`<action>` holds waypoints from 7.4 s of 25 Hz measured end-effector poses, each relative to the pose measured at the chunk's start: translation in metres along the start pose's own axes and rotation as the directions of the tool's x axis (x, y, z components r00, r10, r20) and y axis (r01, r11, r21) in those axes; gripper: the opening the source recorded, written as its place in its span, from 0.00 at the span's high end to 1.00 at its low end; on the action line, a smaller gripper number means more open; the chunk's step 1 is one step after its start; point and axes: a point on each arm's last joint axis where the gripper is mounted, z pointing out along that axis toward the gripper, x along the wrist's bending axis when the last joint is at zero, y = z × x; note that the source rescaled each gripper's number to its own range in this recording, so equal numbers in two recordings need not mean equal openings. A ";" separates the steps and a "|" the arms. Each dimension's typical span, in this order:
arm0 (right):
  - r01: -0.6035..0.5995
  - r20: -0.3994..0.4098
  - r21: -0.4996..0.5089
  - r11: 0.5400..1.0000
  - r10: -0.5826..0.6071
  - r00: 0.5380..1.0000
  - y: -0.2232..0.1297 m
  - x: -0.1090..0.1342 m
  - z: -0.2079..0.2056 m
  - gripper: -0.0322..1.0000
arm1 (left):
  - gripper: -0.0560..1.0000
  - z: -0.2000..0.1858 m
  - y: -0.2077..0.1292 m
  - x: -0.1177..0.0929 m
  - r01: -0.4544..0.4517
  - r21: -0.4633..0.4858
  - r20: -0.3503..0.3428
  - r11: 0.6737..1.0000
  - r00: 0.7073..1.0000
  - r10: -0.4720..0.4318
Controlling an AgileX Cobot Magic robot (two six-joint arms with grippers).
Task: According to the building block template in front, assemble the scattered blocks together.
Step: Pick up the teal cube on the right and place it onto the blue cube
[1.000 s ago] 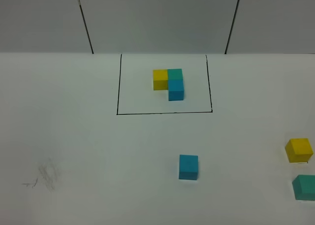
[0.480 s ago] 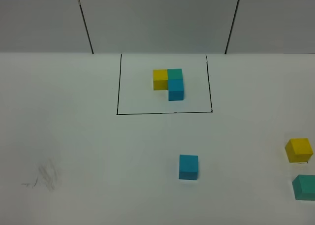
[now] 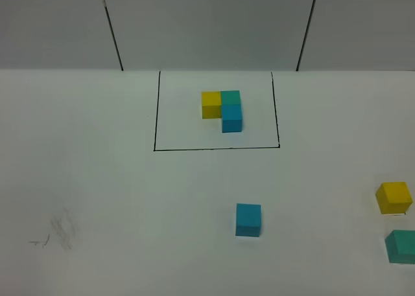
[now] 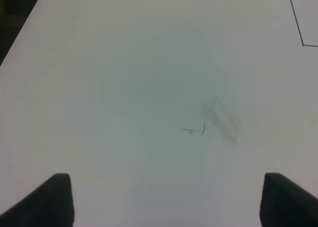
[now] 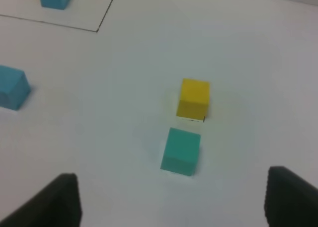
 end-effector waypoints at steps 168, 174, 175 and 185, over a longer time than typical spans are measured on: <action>-0.238 0.175 0.746 0.622 0.162 0.971 0.098 0.213 0.368 0.97 | 0.19 0.000 0.000 0.002 -0.012 -0.001 -0.027 1.000 1.000 0.012; -0.246 0.192 0.763 0.598 0.154 0.969 0.082 0.212 0.370 0.97 | 0.19 0.000 0.000 0.002 -0.012 -0.001 -0.027 1.000 1.000 0.012; -0.248 0.191 0.762 0.598 0.157 0.969 0.080 0.212 0.371 0.97 | 0.19 0.000 0.000 0.002 -0.012 -0.001 -0.027 1.000 1.000 0.012; -0.260 0.177 0.767 0.587 0.195 0.965 0.069 0.215 0.373 0.97 | 0.19 0.000 0.000 0.002 -0.012 -0.001 -0.027 1.000 1.000 0.012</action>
